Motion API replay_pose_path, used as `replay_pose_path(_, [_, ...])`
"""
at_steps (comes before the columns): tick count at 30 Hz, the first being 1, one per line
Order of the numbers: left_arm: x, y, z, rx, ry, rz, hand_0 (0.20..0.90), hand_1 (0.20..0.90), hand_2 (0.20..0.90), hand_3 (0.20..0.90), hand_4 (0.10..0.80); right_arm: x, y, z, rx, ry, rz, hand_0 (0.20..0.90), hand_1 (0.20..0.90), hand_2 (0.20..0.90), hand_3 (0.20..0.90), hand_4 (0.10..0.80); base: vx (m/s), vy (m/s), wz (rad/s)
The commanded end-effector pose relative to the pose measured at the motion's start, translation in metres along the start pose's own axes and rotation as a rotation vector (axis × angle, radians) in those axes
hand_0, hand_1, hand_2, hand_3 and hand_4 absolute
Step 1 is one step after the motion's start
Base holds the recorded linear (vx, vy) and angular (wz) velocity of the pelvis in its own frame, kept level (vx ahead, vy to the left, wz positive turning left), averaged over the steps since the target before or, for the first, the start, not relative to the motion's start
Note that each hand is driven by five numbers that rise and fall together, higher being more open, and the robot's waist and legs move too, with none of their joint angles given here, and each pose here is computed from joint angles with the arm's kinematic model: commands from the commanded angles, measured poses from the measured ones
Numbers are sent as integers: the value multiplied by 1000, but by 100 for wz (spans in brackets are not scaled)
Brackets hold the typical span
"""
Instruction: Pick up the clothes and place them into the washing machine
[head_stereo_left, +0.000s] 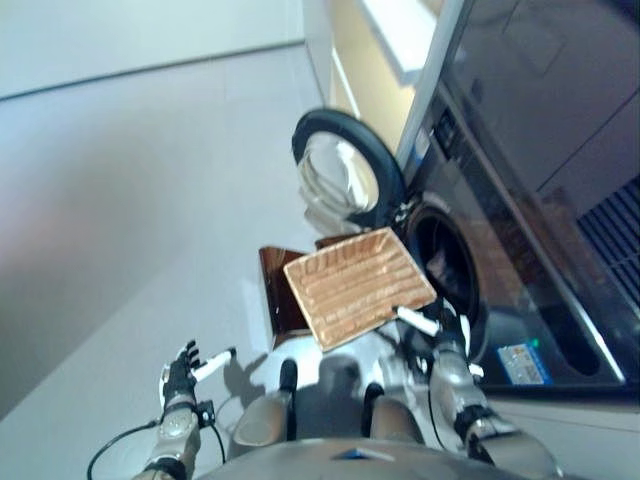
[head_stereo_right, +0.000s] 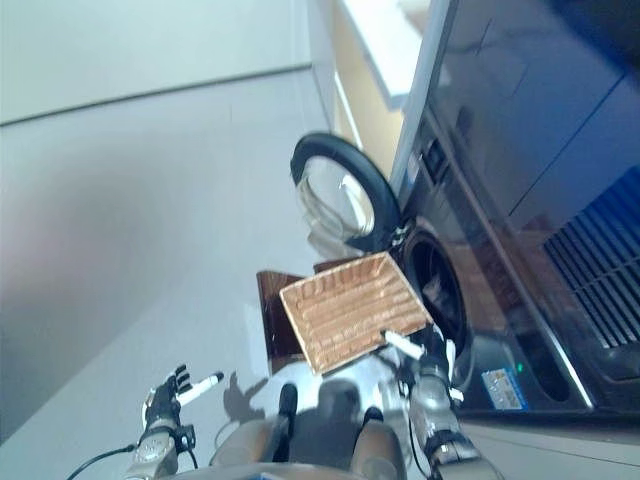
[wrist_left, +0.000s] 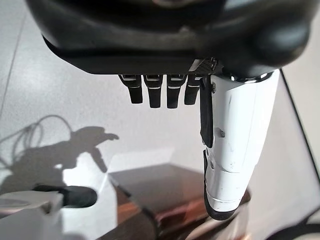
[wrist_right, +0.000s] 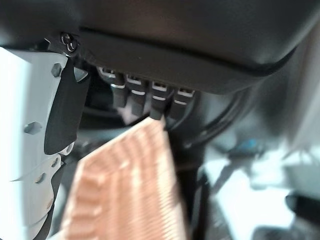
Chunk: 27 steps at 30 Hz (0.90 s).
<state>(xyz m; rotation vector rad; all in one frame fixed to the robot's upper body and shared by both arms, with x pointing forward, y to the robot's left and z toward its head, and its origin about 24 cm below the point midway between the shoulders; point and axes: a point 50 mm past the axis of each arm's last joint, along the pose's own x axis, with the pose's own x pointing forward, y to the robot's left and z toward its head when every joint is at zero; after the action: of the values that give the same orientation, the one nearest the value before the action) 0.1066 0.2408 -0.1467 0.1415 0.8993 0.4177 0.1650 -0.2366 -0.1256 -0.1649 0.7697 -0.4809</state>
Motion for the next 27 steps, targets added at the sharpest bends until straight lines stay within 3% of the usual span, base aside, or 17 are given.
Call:
replay_pose_path(1, [5, 7, 9, 88, -41, 0, 900, 900, 900, 900, 800, -5, -10, -15, -364, -48, 35, 900, 900, 900, 900, 800, 35, 29, -25])
replay_pose_path(8, [-5, -13, -16, 283, 39, -143, 900, 900, 900, 900, 800, -46, -24, -107, -803, 247, 197, 900, 900, 900, 900, 800, 45, -7, -18])
replay_pose_path(12, [-12, -22, -28, 346, 79, -218, 900, 900, 900, 900, 800, -56, -34, -125, -792, 371, 197, 900, 900, 900, 900, 800, 59, -10, -1])
replay_pose_path(27, [-18, -47, -29, 362, 82, -345, 900, 900, 900, 900, 800, -37, -33, -102, -776, 392, 166, 900, 900, 900, 900, 800, 11, 6, 6])
